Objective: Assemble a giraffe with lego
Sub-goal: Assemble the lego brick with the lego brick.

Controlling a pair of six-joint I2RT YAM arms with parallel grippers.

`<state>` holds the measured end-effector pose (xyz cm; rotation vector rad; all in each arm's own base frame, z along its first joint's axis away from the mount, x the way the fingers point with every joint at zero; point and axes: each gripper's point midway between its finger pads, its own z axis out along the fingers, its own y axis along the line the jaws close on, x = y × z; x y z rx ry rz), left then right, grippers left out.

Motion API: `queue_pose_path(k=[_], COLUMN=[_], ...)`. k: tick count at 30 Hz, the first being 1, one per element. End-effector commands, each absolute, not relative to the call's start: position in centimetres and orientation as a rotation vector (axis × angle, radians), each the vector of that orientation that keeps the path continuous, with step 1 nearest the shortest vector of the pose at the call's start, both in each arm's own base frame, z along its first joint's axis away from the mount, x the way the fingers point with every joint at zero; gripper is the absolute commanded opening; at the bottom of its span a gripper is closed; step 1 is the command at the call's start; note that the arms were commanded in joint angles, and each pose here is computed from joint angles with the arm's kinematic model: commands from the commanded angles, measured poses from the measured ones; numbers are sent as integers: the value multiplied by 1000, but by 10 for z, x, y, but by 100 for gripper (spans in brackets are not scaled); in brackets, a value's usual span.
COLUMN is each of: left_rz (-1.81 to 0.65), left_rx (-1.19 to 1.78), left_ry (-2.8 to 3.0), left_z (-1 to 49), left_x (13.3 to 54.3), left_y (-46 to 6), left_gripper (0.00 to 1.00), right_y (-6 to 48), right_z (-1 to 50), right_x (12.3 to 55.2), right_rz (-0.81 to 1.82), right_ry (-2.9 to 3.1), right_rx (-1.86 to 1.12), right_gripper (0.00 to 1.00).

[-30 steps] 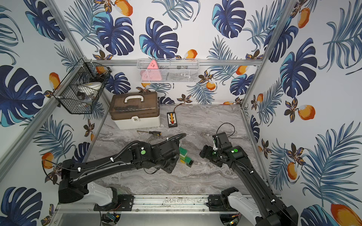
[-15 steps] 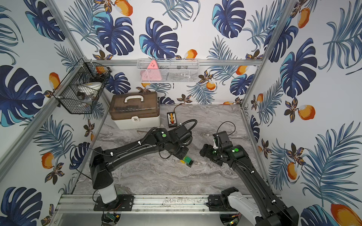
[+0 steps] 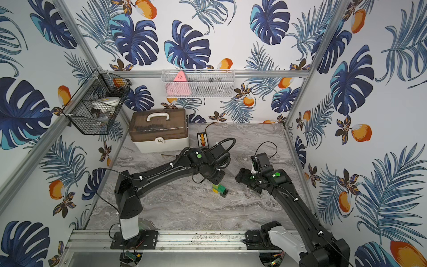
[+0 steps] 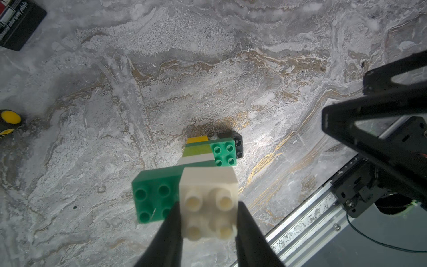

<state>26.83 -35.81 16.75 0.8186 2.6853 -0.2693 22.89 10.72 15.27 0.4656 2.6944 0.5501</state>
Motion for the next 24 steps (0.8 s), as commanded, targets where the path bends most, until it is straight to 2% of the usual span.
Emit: queue_pose_path(k=[1,24], left_rz=[-228,-230], left_rx=[841,858], left_ry=[2685,2743], left_z=[167,154], left_x=[271,264], left_y=[-351,-346], left_gripper=[30,29], right_y=[108,109], right_z=[157,152], right_x=[235,243], right_rz=[552,554], right_ry=[2675,2676], right_rx=[452,466], right_gripper=[84,84])
